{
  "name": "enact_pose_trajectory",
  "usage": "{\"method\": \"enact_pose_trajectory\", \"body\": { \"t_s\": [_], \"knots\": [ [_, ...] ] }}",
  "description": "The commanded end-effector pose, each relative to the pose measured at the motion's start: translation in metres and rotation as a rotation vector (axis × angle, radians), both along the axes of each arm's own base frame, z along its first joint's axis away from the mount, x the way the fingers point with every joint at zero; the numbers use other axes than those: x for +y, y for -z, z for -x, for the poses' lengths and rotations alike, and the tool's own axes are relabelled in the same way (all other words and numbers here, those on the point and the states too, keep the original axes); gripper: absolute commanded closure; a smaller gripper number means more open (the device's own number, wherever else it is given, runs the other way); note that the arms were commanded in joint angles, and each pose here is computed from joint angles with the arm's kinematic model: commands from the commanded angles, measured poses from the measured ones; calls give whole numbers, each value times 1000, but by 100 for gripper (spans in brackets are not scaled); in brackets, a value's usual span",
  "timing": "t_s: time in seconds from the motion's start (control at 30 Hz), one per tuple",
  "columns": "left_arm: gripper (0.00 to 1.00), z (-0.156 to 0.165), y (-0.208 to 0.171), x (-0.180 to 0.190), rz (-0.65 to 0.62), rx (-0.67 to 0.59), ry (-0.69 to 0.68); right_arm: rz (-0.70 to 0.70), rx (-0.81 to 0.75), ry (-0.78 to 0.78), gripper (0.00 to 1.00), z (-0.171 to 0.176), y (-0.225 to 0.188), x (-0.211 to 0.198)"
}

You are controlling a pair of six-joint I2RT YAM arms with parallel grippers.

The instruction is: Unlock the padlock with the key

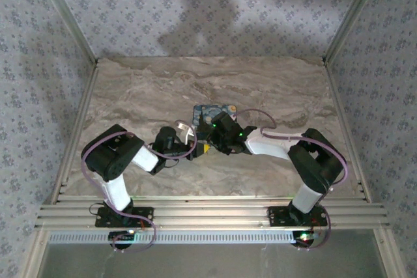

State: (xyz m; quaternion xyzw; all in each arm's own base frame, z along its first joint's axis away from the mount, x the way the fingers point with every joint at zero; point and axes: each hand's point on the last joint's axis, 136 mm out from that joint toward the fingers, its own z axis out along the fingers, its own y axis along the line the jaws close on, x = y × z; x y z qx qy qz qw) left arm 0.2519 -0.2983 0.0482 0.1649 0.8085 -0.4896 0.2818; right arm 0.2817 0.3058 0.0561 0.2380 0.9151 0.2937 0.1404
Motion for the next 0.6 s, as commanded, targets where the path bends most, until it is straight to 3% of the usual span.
{"method": "enact_pose_trajectory", "body": {
  "t_s": [0.0, 0.4, 0.57],
  "knots": [
    [100, 3, 5, -2, -81, -81, 26, -67, -3, -6, 100, -4, -17, 17],
    [100, 12, 9, 4, -567, -603, -30, -49, 56, -46, 100, 4, -16, 18],
    [100, 16, 4, 4, -683, -731, -20, -39, 78, -54, 97, 9, -12, 16]
  ]
}}
